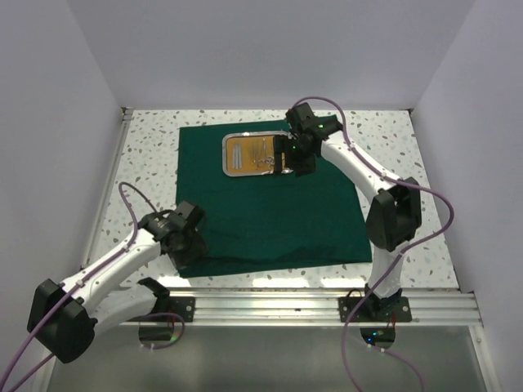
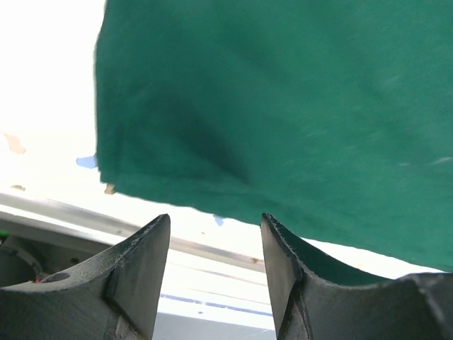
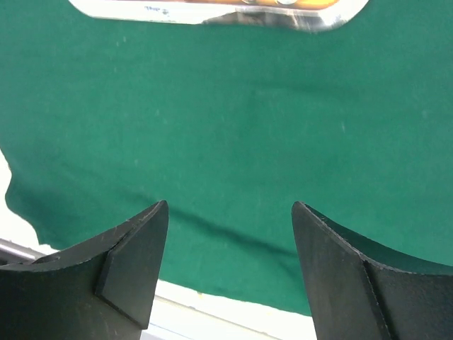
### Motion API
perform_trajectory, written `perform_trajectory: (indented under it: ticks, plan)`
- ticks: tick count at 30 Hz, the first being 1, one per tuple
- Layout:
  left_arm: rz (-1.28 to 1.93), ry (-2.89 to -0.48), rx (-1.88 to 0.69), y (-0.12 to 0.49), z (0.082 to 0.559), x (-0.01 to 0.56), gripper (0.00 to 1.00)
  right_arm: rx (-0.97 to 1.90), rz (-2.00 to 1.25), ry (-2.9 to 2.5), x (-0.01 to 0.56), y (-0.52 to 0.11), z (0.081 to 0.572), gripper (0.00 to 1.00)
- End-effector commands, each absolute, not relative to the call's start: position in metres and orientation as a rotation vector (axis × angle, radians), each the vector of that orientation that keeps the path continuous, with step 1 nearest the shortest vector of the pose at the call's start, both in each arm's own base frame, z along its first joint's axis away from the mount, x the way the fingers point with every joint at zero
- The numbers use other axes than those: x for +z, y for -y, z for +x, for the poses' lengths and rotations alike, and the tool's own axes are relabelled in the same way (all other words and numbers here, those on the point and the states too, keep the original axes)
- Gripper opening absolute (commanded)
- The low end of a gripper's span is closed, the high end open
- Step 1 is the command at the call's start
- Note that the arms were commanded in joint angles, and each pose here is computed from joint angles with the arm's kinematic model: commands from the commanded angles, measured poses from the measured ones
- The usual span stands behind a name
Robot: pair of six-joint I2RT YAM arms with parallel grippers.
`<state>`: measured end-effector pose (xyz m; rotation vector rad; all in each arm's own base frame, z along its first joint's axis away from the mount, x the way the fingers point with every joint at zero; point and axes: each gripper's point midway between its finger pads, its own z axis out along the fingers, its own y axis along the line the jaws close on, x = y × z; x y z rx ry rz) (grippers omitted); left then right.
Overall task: Open and lay out the surgical kit
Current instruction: Smooth out the surgical kit at the center of the board.
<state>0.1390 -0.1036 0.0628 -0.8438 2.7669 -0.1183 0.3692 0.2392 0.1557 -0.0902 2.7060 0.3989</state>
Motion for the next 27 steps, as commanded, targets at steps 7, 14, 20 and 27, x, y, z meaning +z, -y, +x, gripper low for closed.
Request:
perform_trajectory:
  ticks: [7,14,20,27]
  plan:
    - [-0.953,-2.789,0.049,0.099,0.115,0.041,0.54,0.38,-0.162,-2.703,0.159,-0.246,0.385,0.73]
    - [-0.991,-2.721,0.154,0.095,0.123,0.031,0.54,0.388,-0.167,-2.761,0.139,-0.242,0.368,0.71]
    - [-1.012,-2.622,0.265,0.084,0.139,0.034,0.54,0.404,-0.167,-2.793,0.128,-0.239,0.355,0.7]
    - [-0.996,-2.608,0.361,0.08,0.145,0.029,0.54,0.414,-0.168,-2.803,0.126,-0.239,0.352,0.68]
